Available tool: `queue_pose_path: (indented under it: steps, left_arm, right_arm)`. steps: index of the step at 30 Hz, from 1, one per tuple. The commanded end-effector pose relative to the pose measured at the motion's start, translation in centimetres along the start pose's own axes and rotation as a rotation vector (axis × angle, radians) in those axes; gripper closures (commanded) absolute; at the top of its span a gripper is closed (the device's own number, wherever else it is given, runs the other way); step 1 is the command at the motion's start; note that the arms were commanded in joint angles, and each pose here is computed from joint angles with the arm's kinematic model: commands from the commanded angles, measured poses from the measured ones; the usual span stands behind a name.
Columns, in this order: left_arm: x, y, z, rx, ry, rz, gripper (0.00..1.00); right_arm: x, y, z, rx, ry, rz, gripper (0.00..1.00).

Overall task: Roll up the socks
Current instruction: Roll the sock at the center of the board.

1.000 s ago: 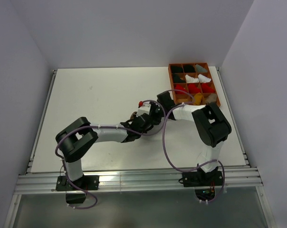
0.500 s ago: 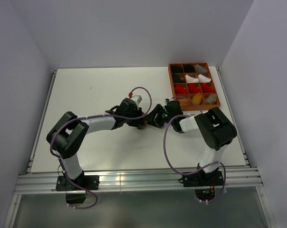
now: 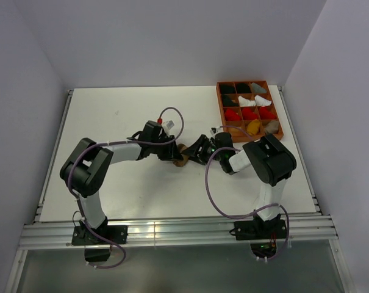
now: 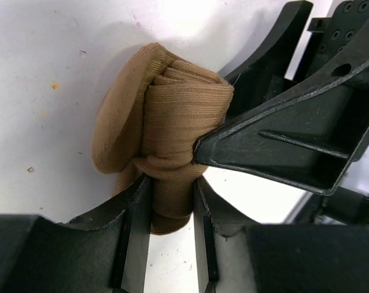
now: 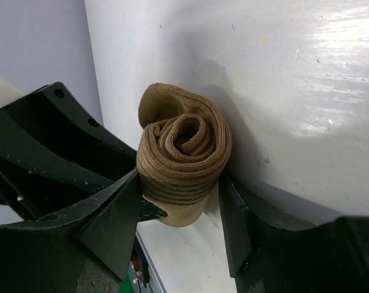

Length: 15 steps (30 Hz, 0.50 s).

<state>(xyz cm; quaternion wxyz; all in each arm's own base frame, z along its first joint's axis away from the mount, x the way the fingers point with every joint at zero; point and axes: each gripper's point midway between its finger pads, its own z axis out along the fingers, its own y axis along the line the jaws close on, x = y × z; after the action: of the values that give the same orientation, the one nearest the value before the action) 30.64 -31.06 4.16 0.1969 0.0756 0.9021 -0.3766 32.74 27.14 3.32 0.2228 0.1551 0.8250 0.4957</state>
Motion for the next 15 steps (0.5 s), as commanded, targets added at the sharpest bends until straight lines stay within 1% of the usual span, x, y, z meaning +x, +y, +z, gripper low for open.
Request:
queue_pose_path:
  steps: [1, 2, 3, 5, 6, 7, 9, 11, 13, 14, 15]
  left_arm:
    - [3.0, 0.8, 0.5, 0.042, 0.116, -0.088, 0.66]
    - [3.0, 0.7, 0.5, 0.046, 0.118, -0.091, 0.66]
    - [3.1, 0.8, 0.7, 0.049, 0.12, -0.094, 0.65]
    - [3.1, 0.7, 0.7, 0.052, 0.12, -0.093, 0.61]
    - [3.1, 0.7, 0.5, 0.052, 0.113, -0.093, 0.59]
    - [2.9, 1.1, 0.5, 0.028, 0.096, -0.092, 0.55]
    - [2.5, 1.3, -0.1, -0.006, 0.068, -0.074, 0.51]
    - [2.3, 2.2, -0.6, -0.07, 0.036, -0.072, 0.48]
    - [2.0, 2.4, -1.6, -0.101, 0.002, -0.062, 0.46]
    - [1.7, 3.1, -1.9, -0.152, -0.028, -0.06, 0.45]
    - [1.4, 2.7, -2.6, -0.164, -0.059, -0.043, 0.44]
  right_arm:
    - [0.5, -0.4, 0.6, -0.019, 0.007, -0.041, 0.41]
    - [0.6, -0.2, 0.6, -0.027, 0.011, -0.05, 0.41]
    - [0.8, 0.0, 0.6, -0.036, 0.018, -0.054, 0.44]
    - [0.9, 0.0, 0.7, -0.033, 0.027, -0.062, 0.52]
    - [0.7, 0.1, 0.6, -0.033, 0.023, -0.074, 0.63]
    - [0.9, -0.2, 0.6, -0.012, 0.033, -0.068, 0.69]
    - [0.8, -0.3, 0.3, 0.012, 0.034, -0.081, 0.78]
    - [1.0, -1.1, 0.2, 0.073, 0.054, -0.068, 0.82]
    - [0.7, -0.6, 0.1, 0.092, 0.058, -0.089, 0.86]
    - [0.9, -1.4, -0.2, 0.145, 0.071, -0.073, 0.87]
    - [0.5, -0.8, -0.1, 0.15, 0.07, -0.091, 0.89]
